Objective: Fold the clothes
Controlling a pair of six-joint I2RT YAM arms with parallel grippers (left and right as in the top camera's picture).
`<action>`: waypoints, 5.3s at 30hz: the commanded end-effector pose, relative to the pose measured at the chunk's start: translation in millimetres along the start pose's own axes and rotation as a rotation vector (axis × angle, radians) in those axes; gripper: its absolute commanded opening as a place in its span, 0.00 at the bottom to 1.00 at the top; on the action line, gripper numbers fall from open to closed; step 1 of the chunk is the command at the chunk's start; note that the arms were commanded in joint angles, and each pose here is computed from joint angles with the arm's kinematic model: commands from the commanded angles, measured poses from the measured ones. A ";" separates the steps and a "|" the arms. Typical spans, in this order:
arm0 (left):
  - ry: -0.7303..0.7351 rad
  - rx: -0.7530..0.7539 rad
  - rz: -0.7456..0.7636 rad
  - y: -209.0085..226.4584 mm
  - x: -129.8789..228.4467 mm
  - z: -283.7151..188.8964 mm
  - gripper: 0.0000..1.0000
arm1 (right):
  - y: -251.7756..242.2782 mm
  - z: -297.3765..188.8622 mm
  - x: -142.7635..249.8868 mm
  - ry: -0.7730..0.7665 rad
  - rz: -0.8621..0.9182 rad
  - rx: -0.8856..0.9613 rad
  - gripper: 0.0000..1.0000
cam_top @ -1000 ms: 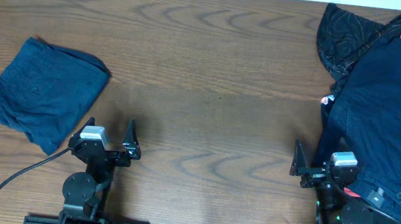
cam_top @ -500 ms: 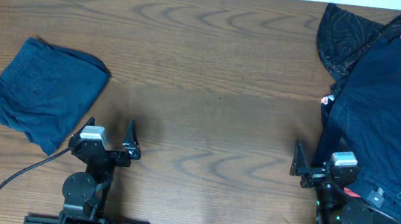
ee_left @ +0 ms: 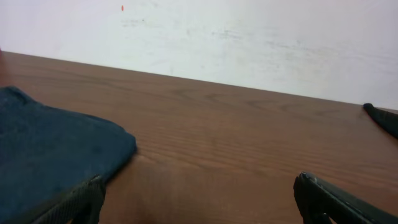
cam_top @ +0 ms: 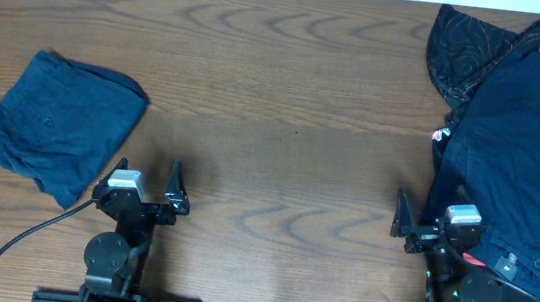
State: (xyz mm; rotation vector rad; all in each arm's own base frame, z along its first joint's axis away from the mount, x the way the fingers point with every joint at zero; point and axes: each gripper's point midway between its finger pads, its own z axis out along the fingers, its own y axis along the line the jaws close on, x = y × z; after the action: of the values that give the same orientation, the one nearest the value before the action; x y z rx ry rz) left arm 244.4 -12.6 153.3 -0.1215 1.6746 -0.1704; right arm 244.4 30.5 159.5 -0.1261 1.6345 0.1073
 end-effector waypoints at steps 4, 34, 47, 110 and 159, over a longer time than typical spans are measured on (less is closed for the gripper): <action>0.046 -0.027 0.019 6.4 15.9 0.9 0.98 | 4.0 0.1 1.0 -0.001 -0.013 -0.018 0.99; 0.048 -0.027 0.019 6.5 16.3 1.0 0.98 | 4.0 0.1 1.2 0.000 -0.012 -0.017 0.99; 0.045 -0.026 0.018 6.2 15.5 1.0 0.98 | 4.2 0.2 2.1 0.005 0.066 -0.018 0.99; 0.993 -0.036 -0.085 -21.8 60.9 47.8 0.98 | -100.6 149.6 15.4 0.618 0.294 0.271 0.01; 1.418 0.320 -0.492 -180.7 142.3 8.8 0.98 | -22.1 27.2 24.7 1.001 0.238 0.358 0.73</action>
State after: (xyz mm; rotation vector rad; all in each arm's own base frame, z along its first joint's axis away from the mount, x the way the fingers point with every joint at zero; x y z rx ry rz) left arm 248.5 -196.0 57.7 -0.1350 2.8746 -1.0555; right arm 270.6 21.8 128.5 0.2760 2.6611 -0.0756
